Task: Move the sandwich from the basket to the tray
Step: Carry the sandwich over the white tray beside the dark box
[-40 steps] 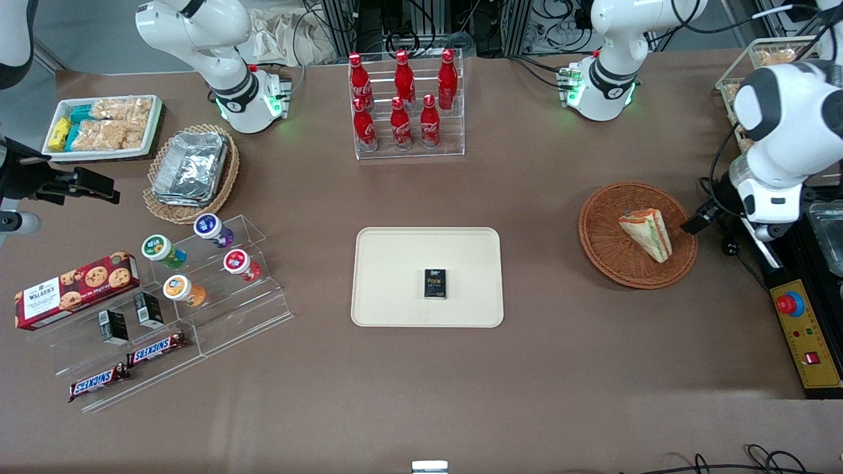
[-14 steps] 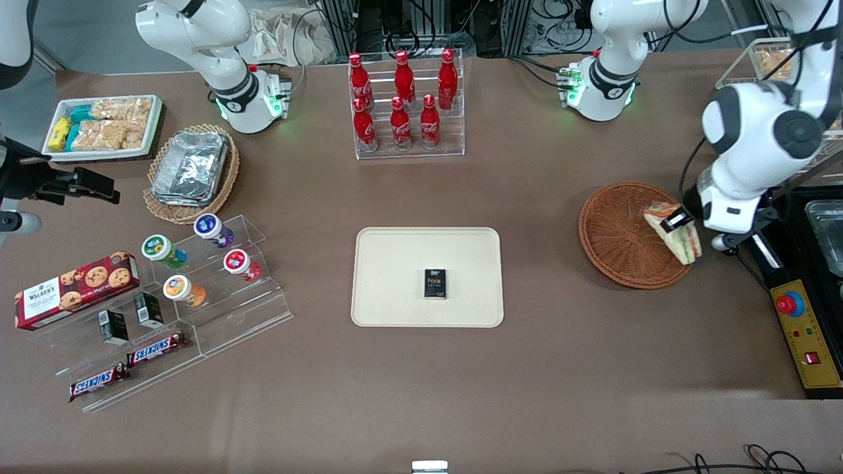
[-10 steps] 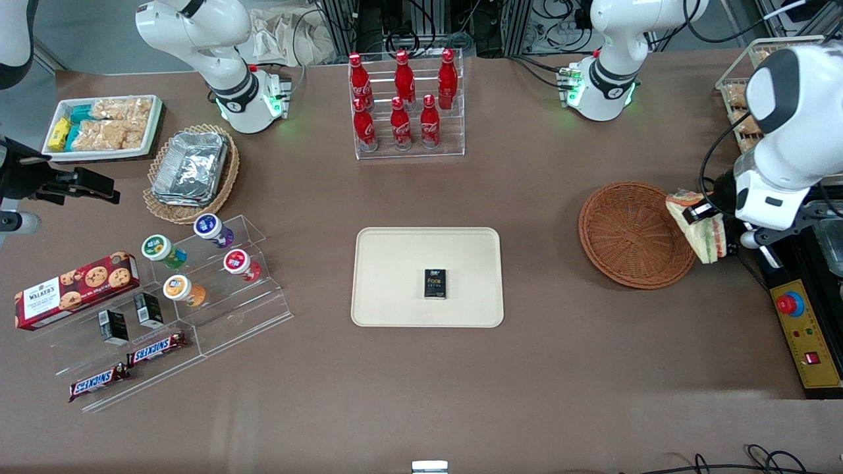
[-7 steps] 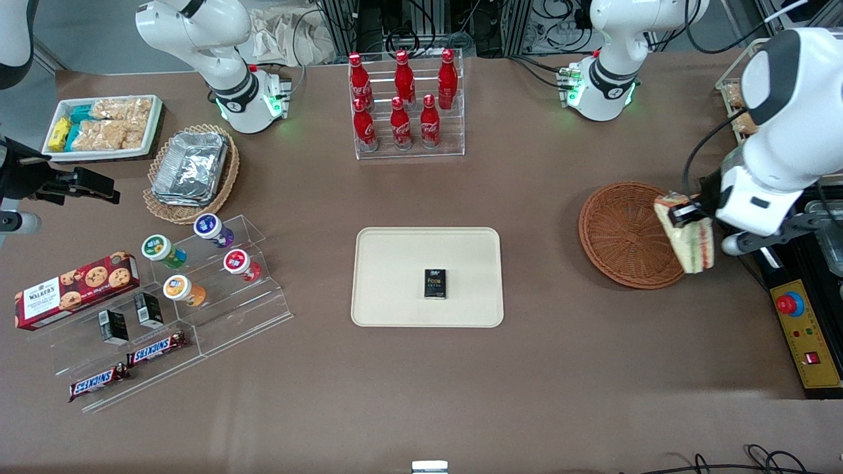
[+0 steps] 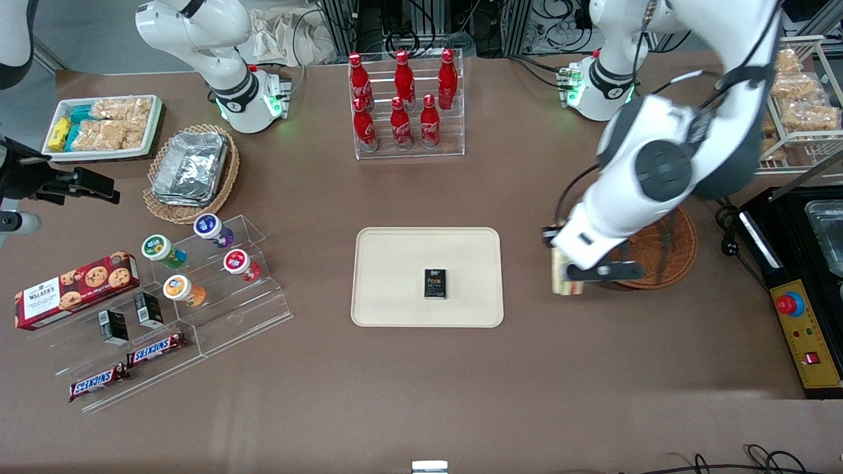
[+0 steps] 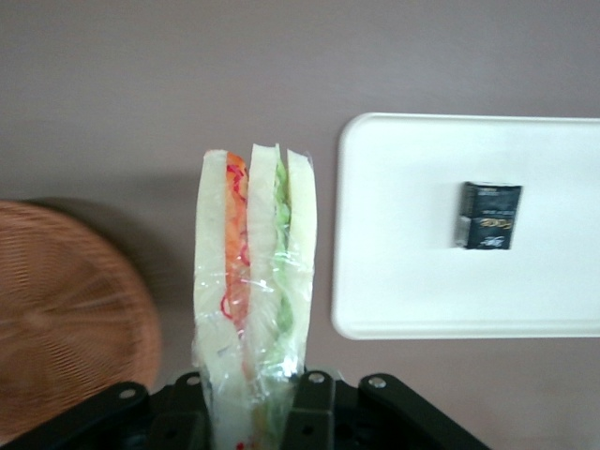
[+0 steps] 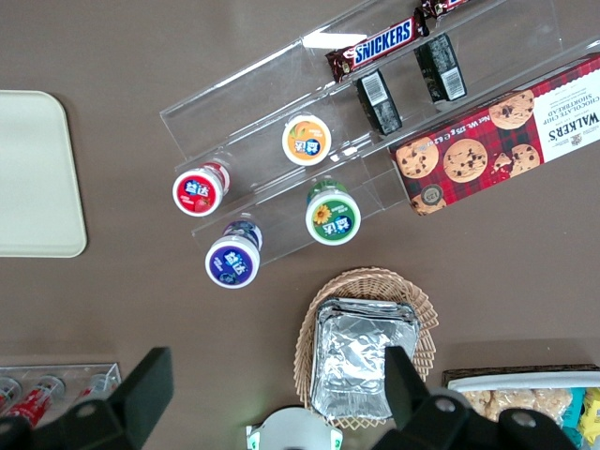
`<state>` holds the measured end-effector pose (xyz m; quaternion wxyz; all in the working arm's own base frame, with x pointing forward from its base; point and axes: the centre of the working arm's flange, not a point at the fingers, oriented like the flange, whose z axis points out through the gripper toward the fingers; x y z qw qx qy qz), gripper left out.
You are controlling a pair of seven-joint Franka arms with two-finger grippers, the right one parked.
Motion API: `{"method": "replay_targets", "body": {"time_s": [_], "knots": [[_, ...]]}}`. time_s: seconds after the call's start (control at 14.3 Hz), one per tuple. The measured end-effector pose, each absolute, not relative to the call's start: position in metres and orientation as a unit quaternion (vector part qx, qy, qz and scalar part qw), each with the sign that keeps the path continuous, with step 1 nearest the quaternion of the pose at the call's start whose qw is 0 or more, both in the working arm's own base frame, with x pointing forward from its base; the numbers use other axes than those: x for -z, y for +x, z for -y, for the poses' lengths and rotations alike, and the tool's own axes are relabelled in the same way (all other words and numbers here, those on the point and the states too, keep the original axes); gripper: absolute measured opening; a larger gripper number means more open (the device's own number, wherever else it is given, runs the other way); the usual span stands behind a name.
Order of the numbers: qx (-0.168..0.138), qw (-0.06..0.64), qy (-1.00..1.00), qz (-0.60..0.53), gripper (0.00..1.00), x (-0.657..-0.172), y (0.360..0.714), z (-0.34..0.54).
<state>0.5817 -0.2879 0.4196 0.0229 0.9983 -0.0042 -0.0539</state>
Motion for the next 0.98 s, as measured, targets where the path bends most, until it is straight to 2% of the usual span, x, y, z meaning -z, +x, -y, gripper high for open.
{"method": "replay_targets", "body": {"time_s": [0.21,0.56,0.91,0.98], "knots": [[0.061,0.030,0.998,0.015,0.24,-0.349,0.572,0.345],[0.063,0.018,0.998,0.022,0.24,-0.260,0.557,0.378],[0.076,0.013,0.997,0.020,0.24,-0.227,0.548,0.387],[0.075,0.013,0.997,0.019,0.30,-0.227,0.549,0.387]]}}
